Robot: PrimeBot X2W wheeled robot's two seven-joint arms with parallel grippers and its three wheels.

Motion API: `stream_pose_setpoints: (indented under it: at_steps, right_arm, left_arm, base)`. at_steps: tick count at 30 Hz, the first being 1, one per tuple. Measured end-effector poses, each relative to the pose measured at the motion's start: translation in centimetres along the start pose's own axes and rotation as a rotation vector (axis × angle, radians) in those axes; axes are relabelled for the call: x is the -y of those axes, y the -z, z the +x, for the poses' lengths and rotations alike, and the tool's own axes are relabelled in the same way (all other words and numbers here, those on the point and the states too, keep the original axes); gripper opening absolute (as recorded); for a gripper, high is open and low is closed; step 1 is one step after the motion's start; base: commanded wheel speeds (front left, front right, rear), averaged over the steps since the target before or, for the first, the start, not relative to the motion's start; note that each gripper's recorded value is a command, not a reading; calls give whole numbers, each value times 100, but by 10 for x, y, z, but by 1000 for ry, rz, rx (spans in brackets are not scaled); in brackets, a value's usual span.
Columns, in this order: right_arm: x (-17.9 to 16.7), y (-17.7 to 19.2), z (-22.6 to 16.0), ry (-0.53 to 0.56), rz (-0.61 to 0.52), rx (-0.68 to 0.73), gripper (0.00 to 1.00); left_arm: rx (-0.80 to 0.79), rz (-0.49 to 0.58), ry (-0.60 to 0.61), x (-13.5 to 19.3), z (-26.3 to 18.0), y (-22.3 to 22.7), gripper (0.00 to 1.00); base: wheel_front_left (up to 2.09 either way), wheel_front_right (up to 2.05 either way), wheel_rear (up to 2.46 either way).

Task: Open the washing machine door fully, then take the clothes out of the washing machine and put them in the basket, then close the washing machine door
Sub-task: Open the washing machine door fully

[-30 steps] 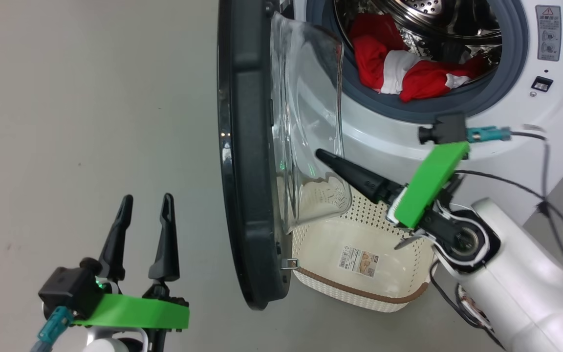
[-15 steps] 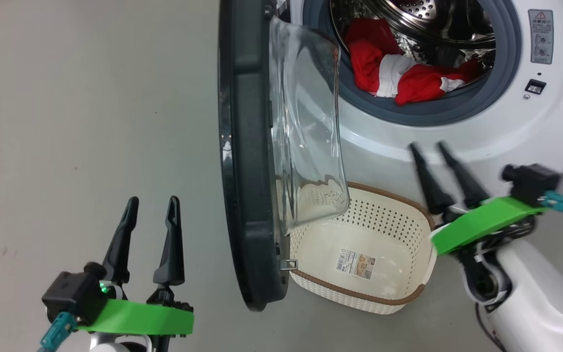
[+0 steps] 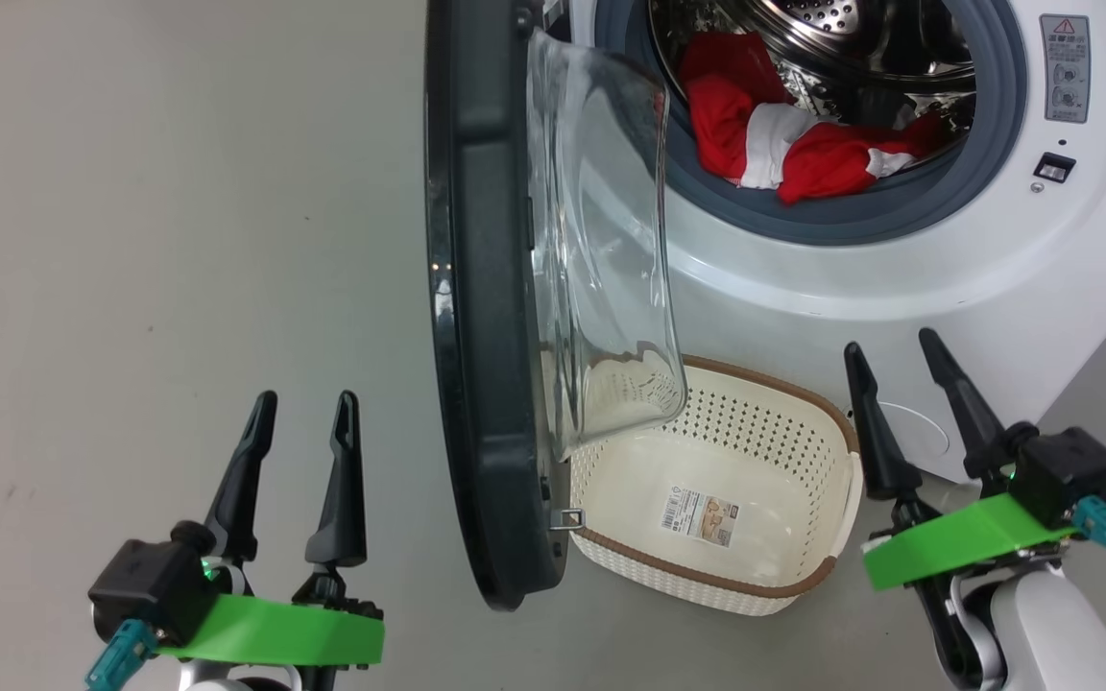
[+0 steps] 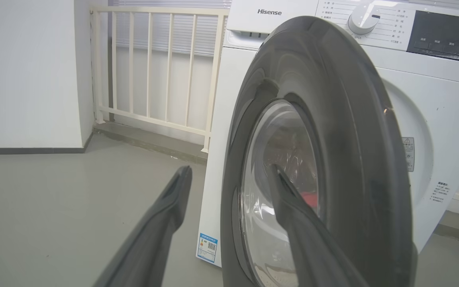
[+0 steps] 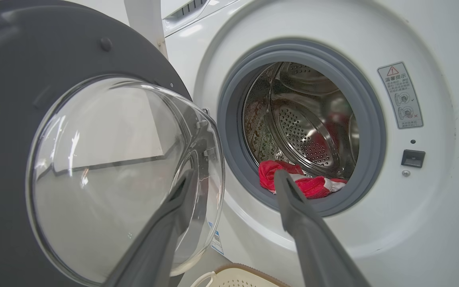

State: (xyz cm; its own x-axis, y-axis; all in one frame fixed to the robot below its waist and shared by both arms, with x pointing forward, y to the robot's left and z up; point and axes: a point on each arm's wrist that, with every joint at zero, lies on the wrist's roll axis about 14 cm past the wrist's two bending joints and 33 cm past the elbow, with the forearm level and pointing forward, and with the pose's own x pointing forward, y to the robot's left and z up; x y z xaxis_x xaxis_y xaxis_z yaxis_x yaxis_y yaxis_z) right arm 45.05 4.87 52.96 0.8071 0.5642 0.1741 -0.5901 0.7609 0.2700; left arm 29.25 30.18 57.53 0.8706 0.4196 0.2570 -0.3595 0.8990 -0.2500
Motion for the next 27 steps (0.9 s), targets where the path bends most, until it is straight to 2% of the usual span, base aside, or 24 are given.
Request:
stream_pose_setpoints:
  at_steps: [27]
  right_arm:
    - [-9, 4, -12, -12, 20, -17, 100]
  left_arm:
    - [-7, 16, 9, 1, -4, 2, 100]
  base:
    - [0, 0, 0]
